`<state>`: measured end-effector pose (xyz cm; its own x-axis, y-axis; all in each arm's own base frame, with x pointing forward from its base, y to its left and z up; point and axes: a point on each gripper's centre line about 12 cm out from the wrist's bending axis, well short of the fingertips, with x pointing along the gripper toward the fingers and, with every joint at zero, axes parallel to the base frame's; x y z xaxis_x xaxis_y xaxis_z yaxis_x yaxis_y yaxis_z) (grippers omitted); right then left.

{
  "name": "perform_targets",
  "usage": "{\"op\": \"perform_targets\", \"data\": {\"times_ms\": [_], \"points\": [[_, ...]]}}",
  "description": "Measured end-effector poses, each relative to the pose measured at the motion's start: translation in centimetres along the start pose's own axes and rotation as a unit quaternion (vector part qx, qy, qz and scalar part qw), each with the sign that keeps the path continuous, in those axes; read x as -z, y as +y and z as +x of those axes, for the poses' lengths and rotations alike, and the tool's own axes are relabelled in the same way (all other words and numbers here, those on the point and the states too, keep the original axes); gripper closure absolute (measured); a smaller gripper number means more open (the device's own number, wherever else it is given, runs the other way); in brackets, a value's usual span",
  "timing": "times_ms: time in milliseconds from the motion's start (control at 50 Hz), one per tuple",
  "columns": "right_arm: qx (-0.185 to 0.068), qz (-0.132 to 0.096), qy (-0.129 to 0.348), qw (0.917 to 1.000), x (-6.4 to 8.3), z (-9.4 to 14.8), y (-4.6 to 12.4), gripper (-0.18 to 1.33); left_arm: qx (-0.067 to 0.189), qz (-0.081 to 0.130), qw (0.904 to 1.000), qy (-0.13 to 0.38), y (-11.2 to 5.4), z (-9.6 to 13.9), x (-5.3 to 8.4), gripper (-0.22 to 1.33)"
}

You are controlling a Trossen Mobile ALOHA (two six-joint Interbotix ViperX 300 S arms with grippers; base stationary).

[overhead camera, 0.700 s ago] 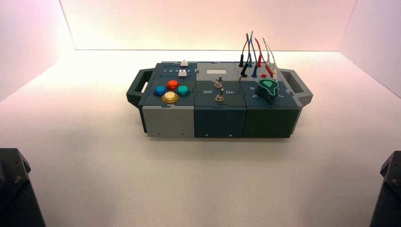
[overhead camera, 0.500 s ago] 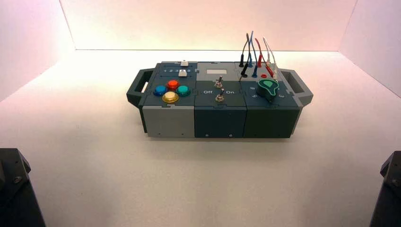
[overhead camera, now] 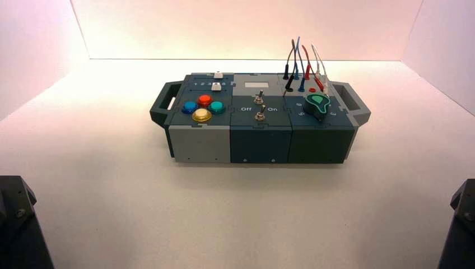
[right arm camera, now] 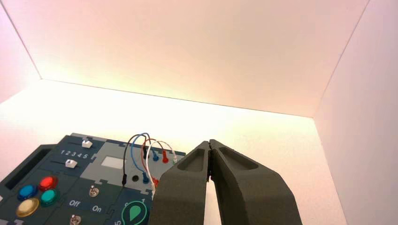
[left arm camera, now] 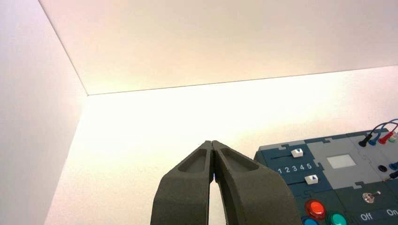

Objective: Push the yellow button with the left gripper.

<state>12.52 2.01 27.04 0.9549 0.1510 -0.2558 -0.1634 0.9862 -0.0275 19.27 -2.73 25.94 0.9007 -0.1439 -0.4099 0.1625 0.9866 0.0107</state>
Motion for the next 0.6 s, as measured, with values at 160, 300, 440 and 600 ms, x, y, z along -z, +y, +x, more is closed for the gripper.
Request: {"op": "perform_targets", "data": {"times_ms": [160,300,440,600], "points": [[0.0,0.0,0.0,1.0,0.0,0.0,0.0,1.3,0.0,0.0,1.0,0.004,0.0,0.0,0.1,1.28],[0.0,0.001,0.0,1.0,0.0,0.0,0.0,1.3,0.01,0.004,0.9999,0.012,-0.4,0.4,0.3,1.28],[0.0,0.0,0.0,1.0,0.0,0.0,0.0,1.3,0.064,0.03,0.9957,0.06,-2.8,1.8,1.6,1.28],[0.001,0.0,0.001,1.0,0.0,0.0,0.0,1.3,0.144,0.082,0.9755,0.145,-7.1,3.6,3.7,1.28]]}}
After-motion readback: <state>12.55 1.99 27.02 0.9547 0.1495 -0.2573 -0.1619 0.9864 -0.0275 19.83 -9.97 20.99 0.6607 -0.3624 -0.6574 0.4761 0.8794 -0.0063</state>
